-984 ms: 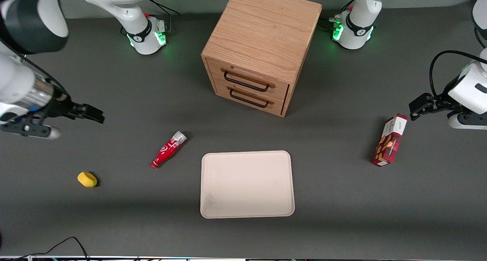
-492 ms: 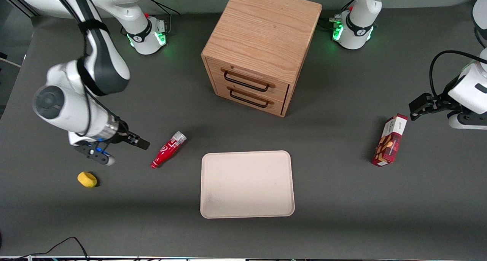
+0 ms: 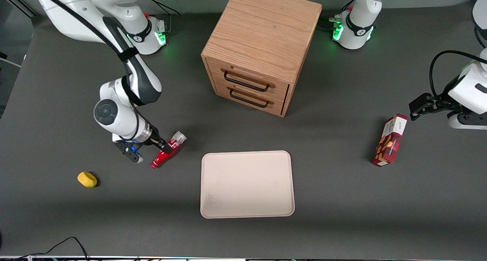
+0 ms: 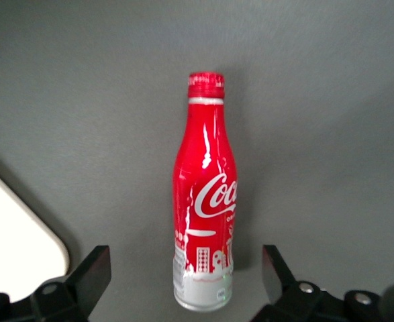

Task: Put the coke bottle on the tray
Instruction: 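Close the right gripper around the bottle's body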

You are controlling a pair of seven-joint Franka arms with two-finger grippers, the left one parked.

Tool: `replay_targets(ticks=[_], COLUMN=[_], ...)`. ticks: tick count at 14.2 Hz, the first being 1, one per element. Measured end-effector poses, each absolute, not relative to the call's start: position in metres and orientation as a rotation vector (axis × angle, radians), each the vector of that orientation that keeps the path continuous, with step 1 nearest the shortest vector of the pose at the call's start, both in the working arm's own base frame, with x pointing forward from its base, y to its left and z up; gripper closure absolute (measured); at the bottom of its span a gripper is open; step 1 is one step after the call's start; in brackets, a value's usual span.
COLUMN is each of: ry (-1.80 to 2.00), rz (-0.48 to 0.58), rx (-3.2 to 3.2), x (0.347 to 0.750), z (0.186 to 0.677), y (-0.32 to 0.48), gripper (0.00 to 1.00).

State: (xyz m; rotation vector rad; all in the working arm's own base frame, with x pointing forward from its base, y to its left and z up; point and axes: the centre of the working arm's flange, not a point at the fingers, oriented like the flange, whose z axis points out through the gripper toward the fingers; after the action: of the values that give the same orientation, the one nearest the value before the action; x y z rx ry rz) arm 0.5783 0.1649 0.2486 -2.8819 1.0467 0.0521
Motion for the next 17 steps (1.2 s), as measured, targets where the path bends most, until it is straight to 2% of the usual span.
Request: replay_targets(ticks=[5, 11, 12, 16, 17], ry=[1.062, 1.099, 1.103, 1.108, 1.109], rz=[0.074, 0.060, 0.060, 0.049, 0.049], rx=[-2.876, -2.865, -2.864, -2.860, -2.860], x=[0.573, 0.577, 0.577, 0.579, 0.579], z=[0.210, 0.191, 0.190, 0.191, 0.191], y=[0.171, 0.158, 0.156, 0.154, 0.154], gripper=[0.00, 0.01, 0.04, 0.45, 0.45])
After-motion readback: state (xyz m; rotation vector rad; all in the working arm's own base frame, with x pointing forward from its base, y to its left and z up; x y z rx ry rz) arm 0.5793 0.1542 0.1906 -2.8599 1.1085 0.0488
